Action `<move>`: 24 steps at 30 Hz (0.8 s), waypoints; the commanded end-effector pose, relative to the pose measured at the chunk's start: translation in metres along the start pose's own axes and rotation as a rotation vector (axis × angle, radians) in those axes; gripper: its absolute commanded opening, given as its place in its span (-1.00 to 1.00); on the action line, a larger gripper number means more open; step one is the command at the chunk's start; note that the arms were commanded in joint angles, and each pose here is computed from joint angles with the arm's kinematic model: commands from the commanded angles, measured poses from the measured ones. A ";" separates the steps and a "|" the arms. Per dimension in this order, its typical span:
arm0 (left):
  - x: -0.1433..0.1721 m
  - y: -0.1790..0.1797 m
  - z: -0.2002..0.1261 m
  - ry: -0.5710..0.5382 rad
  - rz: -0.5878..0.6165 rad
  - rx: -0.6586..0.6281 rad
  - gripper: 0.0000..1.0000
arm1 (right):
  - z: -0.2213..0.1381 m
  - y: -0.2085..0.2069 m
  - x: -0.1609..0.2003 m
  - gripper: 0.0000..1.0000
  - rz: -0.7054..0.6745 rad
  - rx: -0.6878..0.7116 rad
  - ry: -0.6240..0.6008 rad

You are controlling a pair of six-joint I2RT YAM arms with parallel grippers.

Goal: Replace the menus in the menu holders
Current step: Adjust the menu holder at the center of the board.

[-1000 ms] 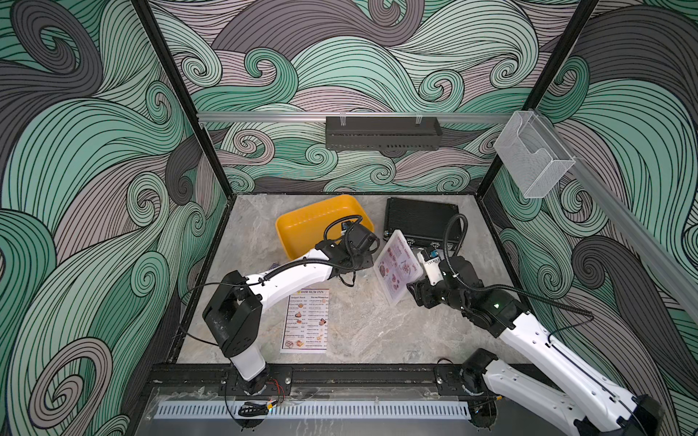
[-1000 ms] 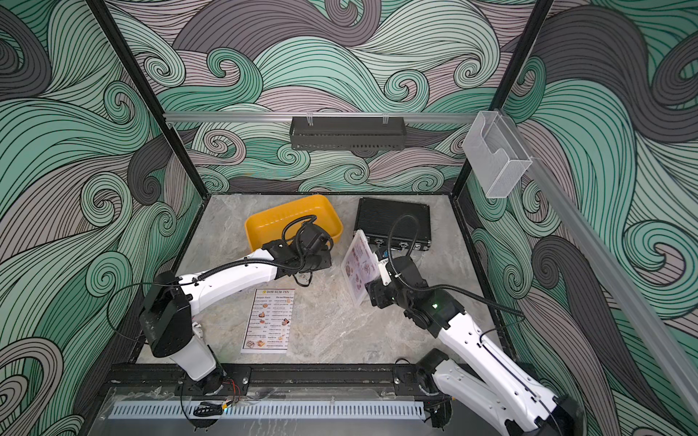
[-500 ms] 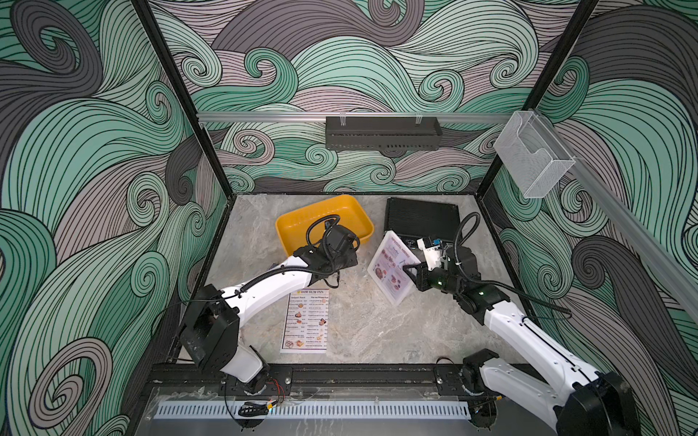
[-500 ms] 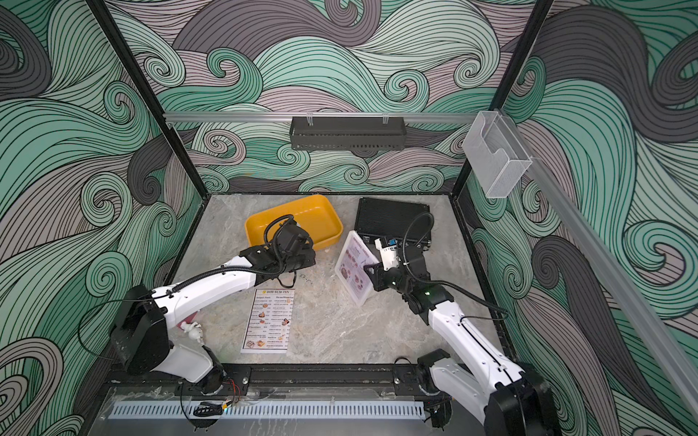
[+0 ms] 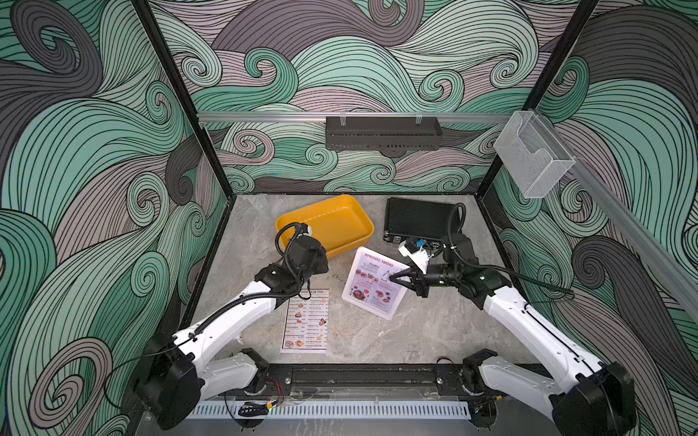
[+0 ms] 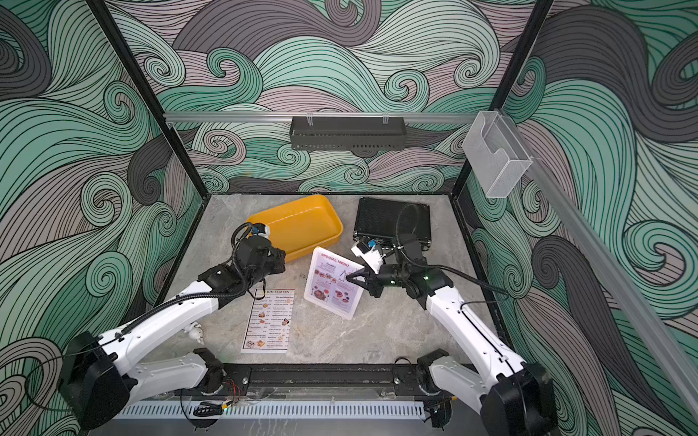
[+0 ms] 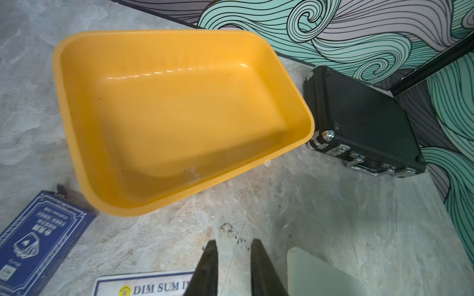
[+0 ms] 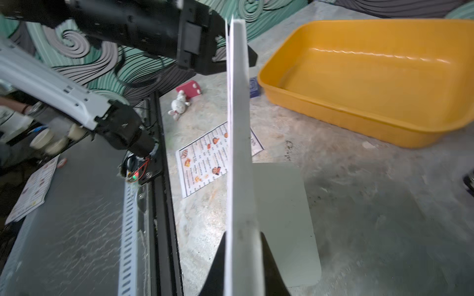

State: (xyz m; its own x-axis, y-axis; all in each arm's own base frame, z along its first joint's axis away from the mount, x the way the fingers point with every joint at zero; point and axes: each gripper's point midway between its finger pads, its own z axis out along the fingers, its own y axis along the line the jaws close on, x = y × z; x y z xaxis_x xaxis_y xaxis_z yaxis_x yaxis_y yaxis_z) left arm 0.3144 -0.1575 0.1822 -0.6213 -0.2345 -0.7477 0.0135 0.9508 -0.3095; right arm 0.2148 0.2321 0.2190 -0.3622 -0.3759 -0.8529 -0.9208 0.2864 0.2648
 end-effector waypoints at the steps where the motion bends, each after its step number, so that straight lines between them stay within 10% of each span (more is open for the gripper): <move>1: -0.013 0.011 -0.006 -0.100 0.012 -0.014 -0.50 | 0.002 0.026 0.004 -0.98 -0.086 -0.167 0.043; 5: -0.012 0.022 -0.011 -0.137 -0.009 -0.033 -0.49 | 0.013 0.018 0.010 -0.76 -0.122 -0.186 0.082; 7: -0.013 0.025 -0.012 -0.143 -0.020 -0.036 -0.49 | 0.017 0.011 0.018 -0.05 -0.150 -0.175 0.106; 11: -0.018 0.035 -0.014 -0.153 -0.050 -0.070 -0.50 | 0.017 -0.017 0.019 0.47 -0.158 -0.079 0.139; 17: -0.036 0.073 -0.020 -0.202 -0.079 -0.230 -0.21 | -0.022 -0.017 -0.016 0.69 -0.196 0.072 0.001; 21: -0.060 0.122 -0.025 -0.292 -0.076 -0.469 0.77 | -0.060 -0.070 -0.038 0.99 -0.067 0.522 -0.222; 24: -0.077 0.151 -0.013 -0.330 0.001 -0.573 0.94 | -0.115 -0.139 -0.009 0.99 0.181 0.992 -0.349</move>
State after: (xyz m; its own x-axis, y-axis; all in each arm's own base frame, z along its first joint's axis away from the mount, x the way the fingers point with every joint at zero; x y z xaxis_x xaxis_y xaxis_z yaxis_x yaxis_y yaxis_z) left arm 0.3398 -0.0267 0.1866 -0.4067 -0.2851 -0.8679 -0.3655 0.9215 -0.1314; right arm 0.2695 0.1698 0.2458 -0.1994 -0.2911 -0.9357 -0.7483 0.6617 -0.0464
